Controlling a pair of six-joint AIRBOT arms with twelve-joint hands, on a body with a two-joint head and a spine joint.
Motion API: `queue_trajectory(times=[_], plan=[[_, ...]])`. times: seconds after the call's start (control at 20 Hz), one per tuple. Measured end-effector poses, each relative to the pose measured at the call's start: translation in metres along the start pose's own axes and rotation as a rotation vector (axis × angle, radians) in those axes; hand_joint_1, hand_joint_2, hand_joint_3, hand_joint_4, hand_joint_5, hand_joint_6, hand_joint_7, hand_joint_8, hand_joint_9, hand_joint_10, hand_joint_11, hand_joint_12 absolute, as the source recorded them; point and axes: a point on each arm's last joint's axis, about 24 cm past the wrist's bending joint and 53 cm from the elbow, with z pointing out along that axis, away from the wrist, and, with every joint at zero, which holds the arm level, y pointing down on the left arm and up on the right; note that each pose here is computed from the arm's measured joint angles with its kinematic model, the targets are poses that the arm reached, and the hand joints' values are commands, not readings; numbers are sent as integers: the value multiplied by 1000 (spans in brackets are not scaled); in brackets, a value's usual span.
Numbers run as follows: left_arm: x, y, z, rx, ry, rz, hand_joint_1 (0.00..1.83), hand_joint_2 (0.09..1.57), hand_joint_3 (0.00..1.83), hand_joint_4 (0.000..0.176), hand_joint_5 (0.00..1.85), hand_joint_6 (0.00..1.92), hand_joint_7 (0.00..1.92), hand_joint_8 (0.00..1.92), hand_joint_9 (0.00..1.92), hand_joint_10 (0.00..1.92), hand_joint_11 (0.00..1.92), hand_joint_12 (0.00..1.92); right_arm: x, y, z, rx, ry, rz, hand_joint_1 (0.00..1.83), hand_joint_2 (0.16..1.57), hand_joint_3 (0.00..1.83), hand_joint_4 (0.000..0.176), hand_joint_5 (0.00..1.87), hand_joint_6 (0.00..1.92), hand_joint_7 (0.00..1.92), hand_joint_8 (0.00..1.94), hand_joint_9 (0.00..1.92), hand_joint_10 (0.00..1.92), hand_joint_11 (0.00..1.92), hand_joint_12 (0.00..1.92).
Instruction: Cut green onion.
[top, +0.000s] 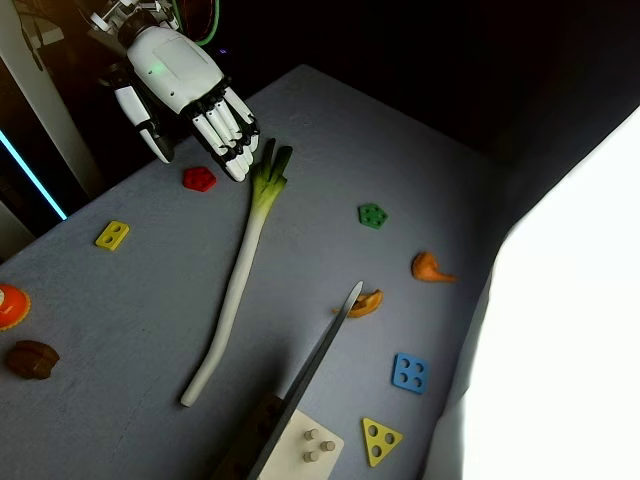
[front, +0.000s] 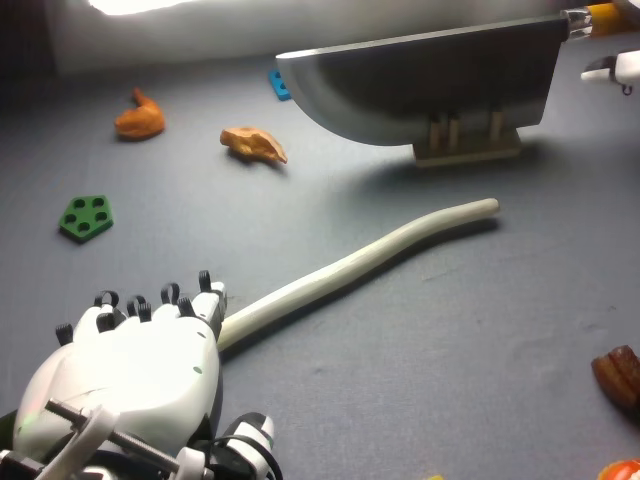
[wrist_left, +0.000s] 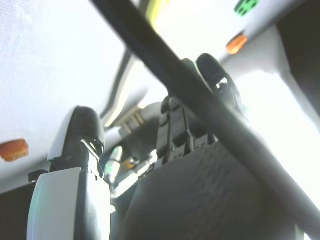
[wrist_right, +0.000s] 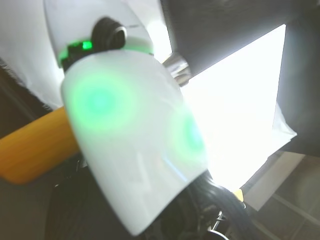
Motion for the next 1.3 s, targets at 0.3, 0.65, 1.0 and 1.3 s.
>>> queue_trajectory(times=[0.3,0.65,1.0,1.3], plan=[[11,10,2,-23,14,-29,773,1248,0,14,198,19,258,1,373,36,0,1110,5,8,7,-13,-2,4,1057,973,0,19,0,0,0,0,0,0,0,0],[18,4,2,-9,17,-30,868,1178,0,0,282,22,262,0,301,4,0,1149,7,9,7,-14,-1,10,1058,986,0,3,0,0,0,0,0,0,0,0],[25,8,5,-27,21,-20,906,1138,0,0,299,18,277,11,302,8,0,1164,13,5,5,-8,10,24,1109,975,0,10,0,0,0,0,0,0,0,0],[23,11,13,-41,-9,-17,823,1169,0,0,251,14,303,8,276,8,0,1032,13,4,5,-7,11,24,965,993,4,0,52,21,92,35,70,29,5,1]])
